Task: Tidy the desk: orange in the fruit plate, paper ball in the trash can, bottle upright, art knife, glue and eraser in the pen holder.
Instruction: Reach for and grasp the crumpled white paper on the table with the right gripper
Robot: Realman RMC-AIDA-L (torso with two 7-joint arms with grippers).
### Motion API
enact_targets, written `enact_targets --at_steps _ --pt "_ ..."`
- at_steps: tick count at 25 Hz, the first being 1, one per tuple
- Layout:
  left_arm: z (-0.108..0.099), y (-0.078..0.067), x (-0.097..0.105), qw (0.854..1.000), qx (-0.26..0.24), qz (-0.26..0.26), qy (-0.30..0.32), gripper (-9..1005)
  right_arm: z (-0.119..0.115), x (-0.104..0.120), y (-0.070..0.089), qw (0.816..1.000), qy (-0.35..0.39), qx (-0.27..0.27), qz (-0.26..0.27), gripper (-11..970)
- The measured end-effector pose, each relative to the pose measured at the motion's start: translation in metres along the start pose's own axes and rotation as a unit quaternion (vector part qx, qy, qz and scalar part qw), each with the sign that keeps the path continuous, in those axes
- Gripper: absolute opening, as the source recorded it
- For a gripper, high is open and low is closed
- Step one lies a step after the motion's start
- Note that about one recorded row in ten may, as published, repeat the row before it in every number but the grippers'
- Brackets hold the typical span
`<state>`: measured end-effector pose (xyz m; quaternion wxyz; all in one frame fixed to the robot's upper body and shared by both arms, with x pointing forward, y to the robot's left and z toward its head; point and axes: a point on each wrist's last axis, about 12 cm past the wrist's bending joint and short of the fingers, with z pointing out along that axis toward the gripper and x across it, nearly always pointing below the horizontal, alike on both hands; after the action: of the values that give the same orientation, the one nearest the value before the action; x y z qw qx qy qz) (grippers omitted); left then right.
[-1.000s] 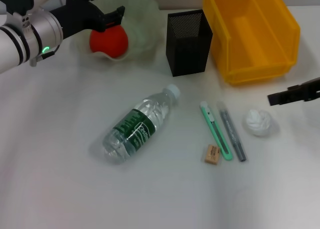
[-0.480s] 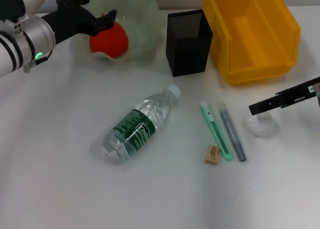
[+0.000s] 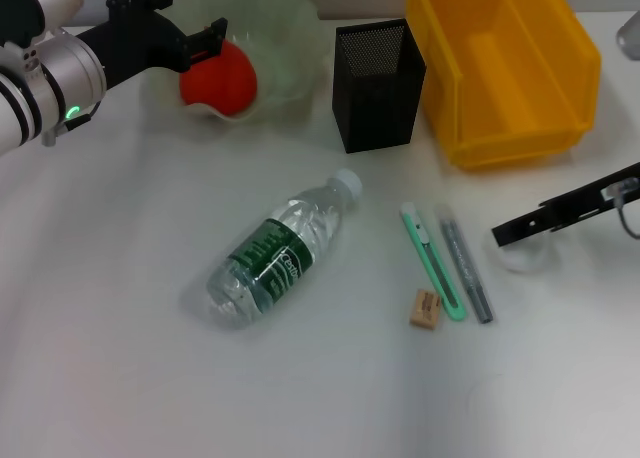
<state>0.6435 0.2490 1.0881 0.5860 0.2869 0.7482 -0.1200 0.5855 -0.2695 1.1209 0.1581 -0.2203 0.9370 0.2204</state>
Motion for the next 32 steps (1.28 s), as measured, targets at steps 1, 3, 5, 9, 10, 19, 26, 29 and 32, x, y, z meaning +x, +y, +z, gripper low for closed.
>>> enact_targets --at_steps 1,3,5,9,10,19,26,29,32 --pt "0.0003 0.0 -0.0005 1.0 0.0 0.0 0.0 813 0.0029 -0.0003 0.0003 1.0 0.002 -0.002 -0.001 744" --pt "0.0007 0.0 -0.0011 1.0 0.001 0.001 -0.001 813 0.0069 -0.0028 0.0012 1.0 0.003 -0.005 -0.007 743" --pt "0.001 -0.0001 -0.0015 1.0 0.001 0.001 -0.001 813 0.0072 -0.0034 0.0015 1.0 0.003 -0.005 -0.008 743" --pt "0.0011 -0.0001 -0.0017 1.0 0.001 0.001 -0.002 813 0.0073 -0.0038 0.0018 1.0 0.003 -0.005 -0.008 742" --pt "0.0011 -0.0001 -0.0018 1.0 0.001 0.001 -0.002 813 0.0075 -0.0034 0.0021 1.0 0.005 -0.006 -0.008 742" --pt "-0.0007 0.0011 0.0002 1.0 -0.003 0.001 -0.001 813 0.011 0.0014 0.0019 1.0 0.018 -0.011 0.005 739" --pt "-0.0009 0.0015 0.0001 1.0 -0.004 0.001 -0.002 812 0.01 0.0017 0.0025 1.0 0.021 -0.013 0.013 654" --pt "-0.0012 0.0022 -0.0001 1.0 -0.005 0.001 -0.003 812 0.0089 0.0015 0.0017 1.0 0.022 -0.012 0.013 579" --pt "-0.0014 0.0027 -0.0002 1.0 -0.006 0.001 -0.003 812 0.0072 0.0019 -0.0001 1.0 0.022 -0.011 0.016 492"
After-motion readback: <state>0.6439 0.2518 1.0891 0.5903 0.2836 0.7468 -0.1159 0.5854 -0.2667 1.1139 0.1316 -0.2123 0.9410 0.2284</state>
